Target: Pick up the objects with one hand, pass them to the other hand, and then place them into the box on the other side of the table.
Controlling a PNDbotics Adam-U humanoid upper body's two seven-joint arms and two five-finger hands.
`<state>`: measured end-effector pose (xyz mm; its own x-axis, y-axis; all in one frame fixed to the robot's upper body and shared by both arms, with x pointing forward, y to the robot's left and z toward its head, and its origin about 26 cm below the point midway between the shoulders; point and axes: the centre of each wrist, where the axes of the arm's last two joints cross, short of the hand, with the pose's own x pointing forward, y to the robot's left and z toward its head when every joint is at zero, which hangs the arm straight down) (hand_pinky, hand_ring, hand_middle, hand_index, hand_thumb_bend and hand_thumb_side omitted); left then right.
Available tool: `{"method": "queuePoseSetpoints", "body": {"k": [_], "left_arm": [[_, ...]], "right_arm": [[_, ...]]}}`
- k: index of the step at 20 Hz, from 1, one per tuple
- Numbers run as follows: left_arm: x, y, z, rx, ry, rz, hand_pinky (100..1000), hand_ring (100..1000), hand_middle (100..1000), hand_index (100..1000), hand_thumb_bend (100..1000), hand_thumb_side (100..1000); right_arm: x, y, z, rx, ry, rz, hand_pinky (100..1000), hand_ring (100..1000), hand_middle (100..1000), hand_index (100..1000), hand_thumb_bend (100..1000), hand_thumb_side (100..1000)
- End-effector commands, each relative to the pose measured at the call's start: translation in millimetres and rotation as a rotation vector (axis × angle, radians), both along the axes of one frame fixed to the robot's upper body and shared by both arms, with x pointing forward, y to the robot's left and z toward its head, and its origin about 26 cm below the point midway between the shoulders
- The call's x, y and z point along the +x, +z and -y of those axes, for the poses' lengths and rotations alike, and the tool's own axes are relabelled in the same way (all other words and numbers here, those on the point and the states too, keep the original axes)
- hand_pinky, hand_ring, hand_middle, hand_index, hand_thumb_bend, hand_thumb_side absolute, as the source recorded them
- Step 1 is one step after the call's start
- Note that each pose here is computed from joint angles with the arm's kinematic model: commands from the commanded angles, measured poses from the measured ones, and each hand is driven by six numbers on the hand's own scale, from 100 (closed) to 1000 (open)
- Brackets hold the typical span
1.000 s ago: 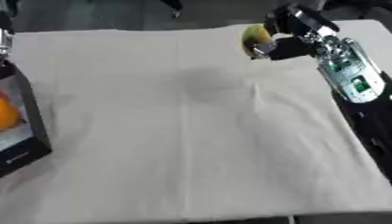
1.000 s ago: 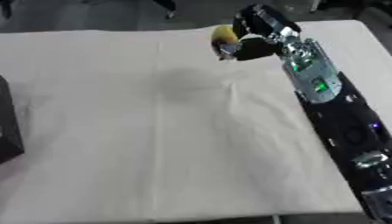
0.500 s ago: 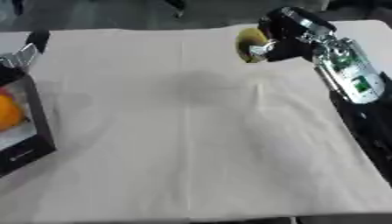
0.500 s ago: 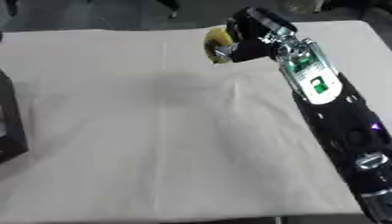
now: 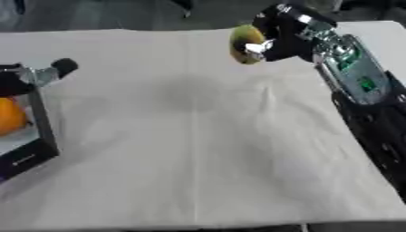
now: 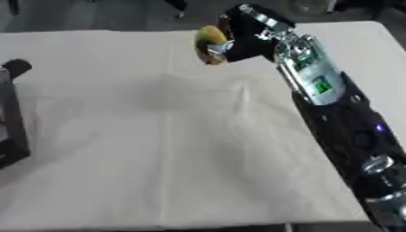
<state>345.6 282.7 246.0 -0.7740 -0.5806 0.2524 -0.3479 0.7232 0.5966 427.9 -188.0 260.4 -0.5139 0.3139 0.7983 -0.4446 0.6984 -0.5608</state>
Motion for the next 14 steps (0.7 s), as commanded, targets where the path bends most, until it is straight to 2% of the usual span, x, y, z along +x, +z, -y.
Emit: {"method": "queuePoseSetpoints", "body": {"k": [1,8,11,12,13,14], "left_arm": [[-1.6,13.2,2.3,0.084,0.008,0.071,884,817,763,837,801,100],[2.9,15.3,19.8,0.161,0.029,0.162,872,802,748,816,818,100],[3.1,16.1,26.0,0.188,0.04,0.208,864,793,745,818,822,100],[3.0,15.5,27.6,0.193,0.045,0.222,863,791,746,821,822,100],[2.9,14.7,29.0,0.198,0.05,0.235,863,790,746,824,822,100],[2.8,13.4,30.2,0.204,0.055,0.248,863,789,746,826,823,100]], "right_arm": [[-4.8,18.3,-9.0,0.014,0.041,0.027,658,477,452,496,335,100],[-7.8,24.3,-25.9,0.035,0.105,-0.014,655,475,449,492,331,100],[-11.8,27.2,-32.9,0.049,0.122,-0.006,654,473,448,492,328,100],[-13.8,28.0,-35.2,0.056,0.128,0.001,654,473,449,492,380,100],[-16.3,29.1,-37.6,0.065,0.135,0.014,655,472,449,492,328,100],[-19.3,29.9,-39.8,0.073,0.138,0.032,655,472,449,492,329,100]]}}
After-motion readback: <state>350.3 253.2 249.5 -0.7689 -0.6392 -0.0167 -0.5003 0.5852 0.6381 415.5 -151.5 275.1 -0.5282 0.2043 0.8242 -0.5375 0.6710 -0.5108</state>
